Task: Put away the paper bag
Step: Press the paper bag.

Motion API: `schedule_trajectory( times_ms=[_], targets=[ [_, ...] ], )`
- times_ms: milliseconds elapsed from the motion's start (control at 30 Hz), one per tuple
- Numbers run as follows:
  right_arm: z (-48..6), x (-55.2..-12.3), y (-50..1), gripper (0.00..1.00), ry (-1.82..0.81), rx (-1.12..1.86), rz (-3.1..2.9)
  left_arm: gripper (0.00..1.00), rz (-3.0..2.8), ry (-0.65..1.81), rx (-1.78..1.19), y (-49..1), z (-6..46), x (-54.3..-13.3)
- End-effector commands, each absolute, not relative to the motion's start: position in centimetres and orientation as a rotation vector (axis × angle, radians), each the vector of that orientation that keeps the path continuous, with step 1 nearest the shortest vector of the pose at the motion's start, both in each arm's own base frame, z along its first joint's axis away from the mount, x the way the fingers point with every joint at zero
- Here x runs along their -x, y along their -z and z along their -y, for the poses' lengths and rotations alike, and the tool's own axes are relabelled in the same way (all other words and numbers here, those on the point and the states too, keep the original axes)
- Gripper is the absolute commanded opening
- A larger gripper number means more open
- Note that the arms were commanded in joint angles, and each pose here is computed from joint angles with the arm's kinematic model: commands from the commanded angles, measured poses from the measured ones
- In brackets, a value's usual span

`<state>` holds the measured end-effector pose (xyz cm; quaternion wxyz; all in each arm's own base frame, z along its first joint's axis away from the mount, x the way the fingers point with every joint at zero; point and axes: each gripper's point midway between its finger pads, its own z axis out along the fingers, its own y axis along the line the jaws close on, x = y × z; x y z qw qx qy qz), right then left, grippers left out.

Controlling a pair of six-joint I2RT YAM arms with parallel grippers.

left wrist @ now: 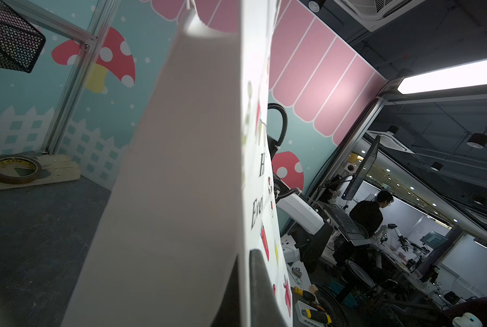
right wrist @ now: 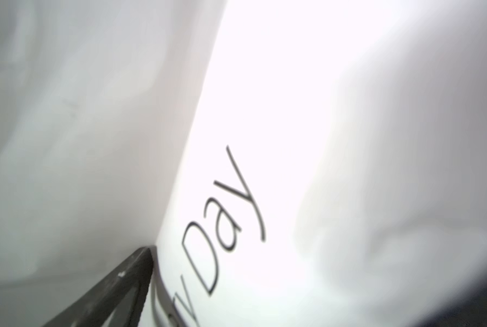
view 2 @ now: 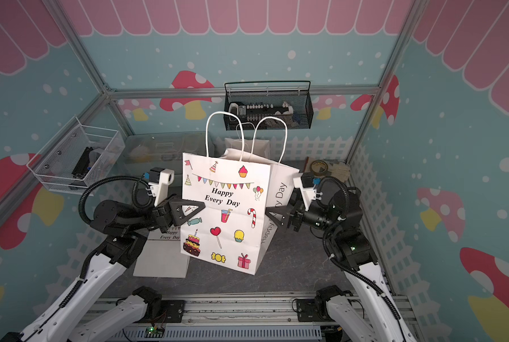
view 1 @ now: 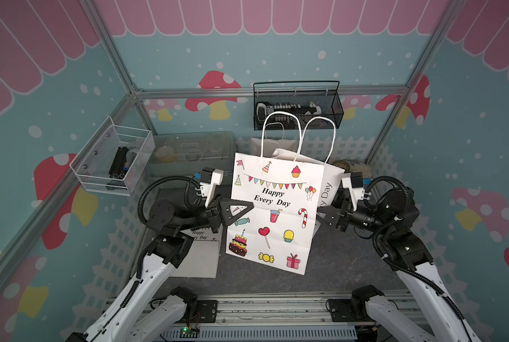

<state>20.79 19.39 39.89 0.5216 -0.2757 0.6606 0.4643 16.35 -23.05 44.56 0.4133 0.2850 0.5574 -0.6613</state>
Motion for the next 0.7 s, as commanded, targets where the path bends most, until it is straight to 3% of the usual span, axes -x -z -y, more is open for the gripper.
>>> schedule_trajectory(
  times_ms=[0,467,667],
  targets=[
    [-19.5,-20.6,-42.2,0.99,-1.097,0.678,-1.504,0.0,-1.394,1.662,-0.737,-44.3,23.1,-16.1],
    [-19.1,-19.1,-42.4,0.97,-1.128,0.67,-1.481,0.0,-1.42,1.641,-0.719,-43.3,23.3,-16.8],
    [-19.1,-18.0,-43.5,0.96,-1.194,0.656,-1.434,0.0,-1.516,1.59,-0.695,-40.5,23.6,-18.0]
  ],
)
